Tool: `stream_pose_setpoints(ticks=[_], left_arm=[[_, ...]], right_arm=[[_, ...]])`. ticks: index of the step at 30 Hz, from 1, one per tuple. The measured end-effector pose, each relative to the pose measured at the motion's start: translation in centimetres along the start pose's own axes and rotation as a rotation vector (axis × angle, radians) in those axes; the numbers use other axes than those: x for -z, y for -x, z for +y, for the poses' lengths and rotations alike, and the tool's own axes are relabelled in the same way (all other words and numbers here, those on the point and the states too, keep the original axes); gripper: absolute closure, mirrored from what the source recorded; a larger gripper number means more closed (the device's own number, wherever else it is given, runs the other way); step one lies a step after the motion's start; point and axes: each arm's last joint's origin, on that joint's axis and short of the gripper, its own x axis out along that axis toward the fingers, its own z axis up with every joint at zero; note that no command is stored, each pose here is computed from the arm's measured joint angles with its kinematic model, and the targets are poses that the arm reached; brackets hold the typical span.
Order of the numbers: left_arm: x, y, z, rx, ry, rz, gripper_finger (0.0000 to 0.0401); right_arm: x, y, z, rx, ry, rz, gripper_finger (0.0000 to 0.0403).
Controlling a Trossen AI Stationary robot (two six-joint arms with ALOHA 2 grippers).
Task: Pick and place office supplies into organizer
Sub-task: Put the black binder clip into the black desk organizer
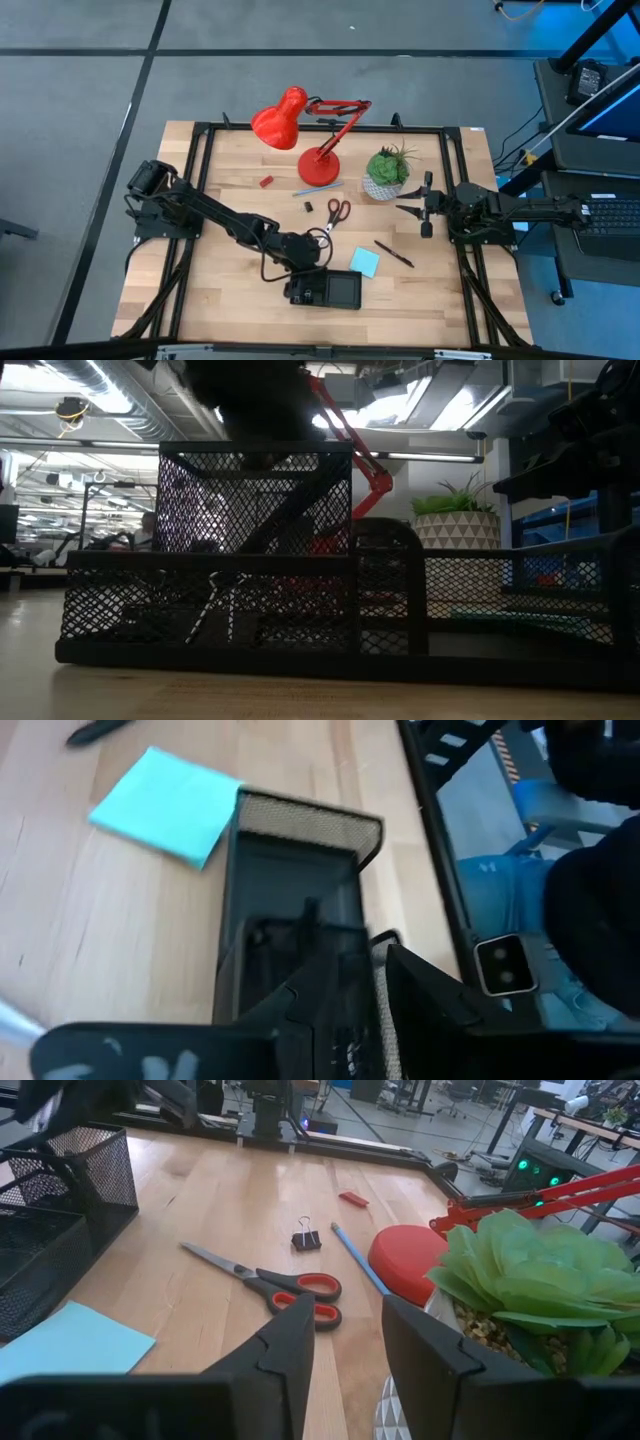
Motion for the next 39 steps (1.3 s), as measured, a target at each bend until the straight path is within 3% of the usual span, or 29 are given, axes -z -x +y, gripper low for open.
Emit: stream_pose_setpoints(ticks=[10, 24, 31, 36, 39], left_arm=[[-1.5, 1.3, -0.3, -0.065, -0.011, 0.082, 0.0319], [-1.4, 6.2, 3.5, -0.538, 0.001, 0.263, 0.0319], [-1.2, 7.2, 6.2, -0.666, 0.009, 0.365, 0.0302], [-1.7, 7.4, 7.1, -0.666, -0.123, 0.391, 0.0267], [-2.1, 7.5, 7.5, -0.691, -0.282, 0.409, 0.0249]], right_arm=[[0.0, 0.0, 0.0, 0.0, 0.0, 0.002, 0.028], [0.0, 0.0, 0.0, 0.0, 0.002, 0.003, 0.028], [0.0, 0.0, 0.0, 0.0, 0.004, 0.002, 0.028], [0.0, 0.0, 0.0, 0.0, 0.005, 0.004, 0.028], [0.1, 0.0, 0.0, -0.001, 0.006, 0.009, 0.028]])
